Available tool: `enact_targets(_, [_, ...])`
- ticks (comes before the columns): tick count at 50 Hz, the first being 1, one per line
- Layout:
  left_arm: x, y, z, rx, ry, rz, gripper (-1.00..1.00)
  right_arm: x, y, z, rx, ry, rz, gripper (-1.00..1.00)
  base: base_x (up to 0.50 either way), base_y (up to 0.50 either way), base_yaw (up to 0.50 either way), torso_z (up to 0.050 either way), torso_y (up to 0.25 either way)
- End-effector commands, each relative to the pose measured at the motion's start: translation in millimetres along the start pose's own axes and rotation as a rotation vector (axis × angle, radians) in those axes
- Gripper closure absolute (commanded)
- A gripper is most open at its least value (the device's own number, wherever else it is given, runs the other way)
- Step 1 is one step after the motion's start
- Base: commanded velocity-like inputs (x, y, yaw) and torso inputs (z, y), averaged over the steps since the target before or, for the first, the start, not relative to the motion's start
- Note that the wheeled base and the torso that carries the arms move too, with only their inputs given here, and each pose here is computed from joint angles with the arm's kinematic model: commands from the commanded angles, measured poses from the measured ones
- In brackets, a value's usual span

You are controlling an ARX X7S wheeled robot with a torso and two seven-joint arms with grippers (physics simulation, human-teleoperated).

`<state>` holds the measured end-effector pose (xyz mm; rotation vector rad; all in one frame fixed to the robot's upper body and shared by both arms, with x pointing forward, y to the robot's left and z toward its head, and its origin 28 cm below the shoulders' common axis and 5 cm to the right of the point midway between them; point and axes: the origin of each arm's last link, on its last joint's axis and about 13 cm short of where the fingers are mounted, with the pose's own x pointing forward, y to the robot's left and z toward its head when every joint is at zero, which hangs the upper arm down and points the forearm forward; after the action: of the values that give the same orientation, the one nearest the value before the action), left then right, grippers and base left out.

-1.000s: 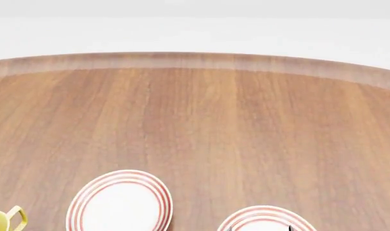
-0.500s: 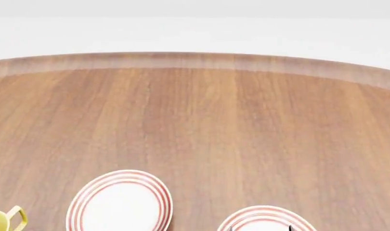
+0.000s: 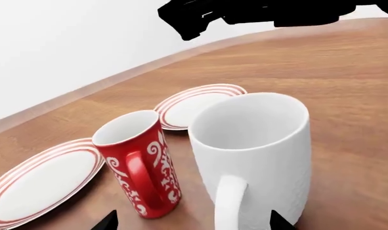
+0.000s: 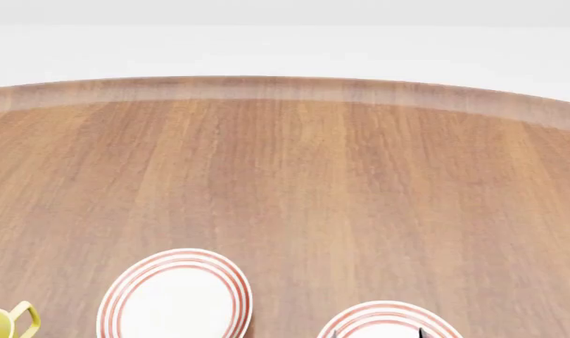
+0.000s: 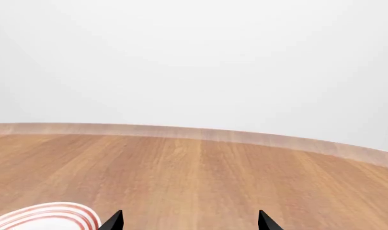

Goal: Put the white mug on the left plate.

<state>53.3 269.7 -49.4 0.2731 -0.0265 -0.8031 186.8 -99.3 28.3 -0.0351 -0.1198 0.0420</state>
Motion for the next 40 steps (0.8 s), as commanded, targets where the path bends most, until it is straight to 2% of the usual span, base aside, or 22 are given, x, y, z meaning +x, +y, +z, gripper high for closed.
enact_targets(1, [8.1, -2.3, -6.2, 0.002, -0.026, -0.058, -1.0, 0.8, 0.6, -0.5, -0.003, 0.003, 0.003, -1.0, 0.0, 0.0, 0.0, 0.0, 0.0])
enact_targets(11, [7.4, -5.3, -13.5, -0.025, 0.012, -0.092, -1.0, 1.4, 0.4, -1.0, -0.004, 0.002, 0.002, -1.0, 0.0, 0.0, 0.0, 0.0, 0.0])
enact_targets(13, [6.6, -5.1, -15.5, 0.001, 0.001, -0.088, -1.0, 1.3, 0.4, -0.6, -0.004, 0.002, 0.002, -1.0, 0.0, 0.0, 0.0, 0.0, 0.0])
enact_targets(19, [9.4, -4.5, -18.8, -0.011, 0.01, -0.094, -1.0, 1.4, 1.0, -0.6, -0.005, 0.004, 0.003, -1.0, 0.0, 0.0, 0.0, 0.0, 0.0])
enact_targets(40, [12.8, 0.0, -15.4, 0.038, 0.054, -0.133, -1.0, 1.7, 1.4, -0.6, -0.007, 0.006, 0.002, -1.0, 0.0, 0.0, 0.0, 0.0, 0.0])
